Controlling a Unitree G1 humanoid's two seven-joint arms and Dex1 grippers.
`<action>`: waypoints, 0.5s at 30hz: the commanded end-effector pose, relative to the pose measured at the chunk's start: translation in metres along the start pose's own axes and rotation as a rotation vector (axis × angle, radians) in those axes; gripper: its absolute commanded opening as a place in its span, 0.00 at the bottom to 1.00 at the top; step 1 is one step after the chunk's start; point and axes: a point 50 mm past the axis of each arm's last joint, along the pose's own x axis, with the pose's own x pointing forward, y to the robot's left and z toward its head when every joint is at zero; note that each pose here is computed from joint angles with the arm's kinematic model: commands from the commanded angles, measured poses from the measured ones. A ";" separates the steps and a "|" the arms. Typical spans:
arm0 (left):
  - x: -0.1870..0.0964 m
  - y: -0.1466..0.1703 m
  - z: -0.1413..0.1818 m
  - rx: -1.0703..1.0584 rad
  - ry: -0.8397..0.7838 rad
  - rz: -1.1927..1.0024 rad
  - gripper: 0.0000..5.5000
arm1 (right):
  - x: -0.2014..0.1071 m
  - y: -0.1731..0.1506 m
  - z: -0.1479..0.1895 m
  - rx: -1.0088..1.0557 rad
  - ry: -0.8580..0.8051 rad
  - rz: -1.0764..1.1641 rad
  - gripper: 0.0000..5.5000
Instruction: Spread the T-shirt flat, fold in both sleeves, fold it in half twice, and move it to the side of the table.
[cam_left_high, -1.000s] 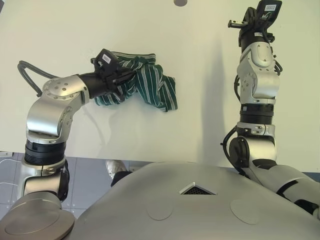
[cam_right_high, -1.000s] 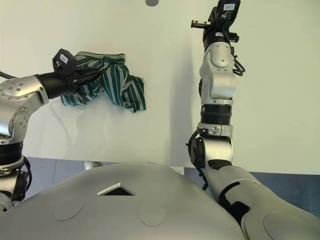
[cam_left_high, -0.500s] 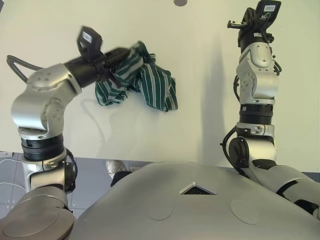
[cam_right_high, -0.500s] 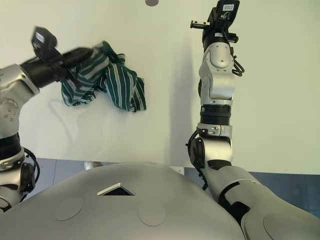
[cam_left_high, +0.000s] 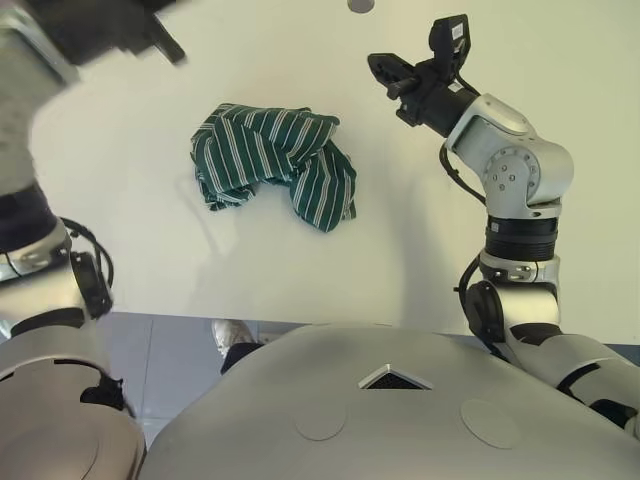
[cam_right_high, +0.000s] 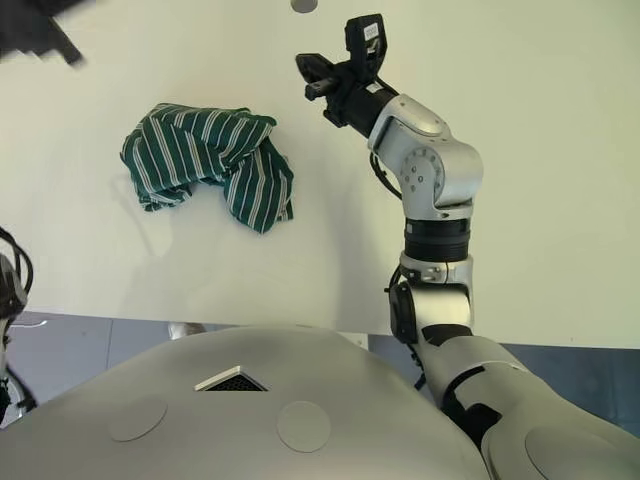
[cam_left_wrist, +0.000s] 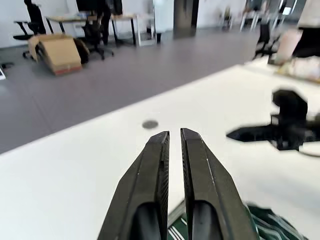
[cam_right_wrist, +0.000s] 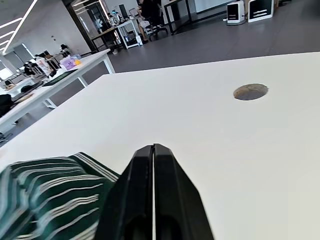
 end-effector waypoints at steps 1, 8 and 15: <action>0.037 -0.036 -0.029 0.082 0.165 -0.116 0.18 | 0.003 -0.029 -0.005 -0.035 0.018 -0.237 0.04; 0.078 -0.062 -0.073 0.295 0.428 -0.106 0.27 | 0.004 -0.050 -0.006 -0.030 -0.015 -0.384 0.04; 0.089 -0.071 -0.082 0.393 0.490 -0.081 0.27 | 0.005 -0.051 -0.009 -0.032 -0.010 -0.405 0.04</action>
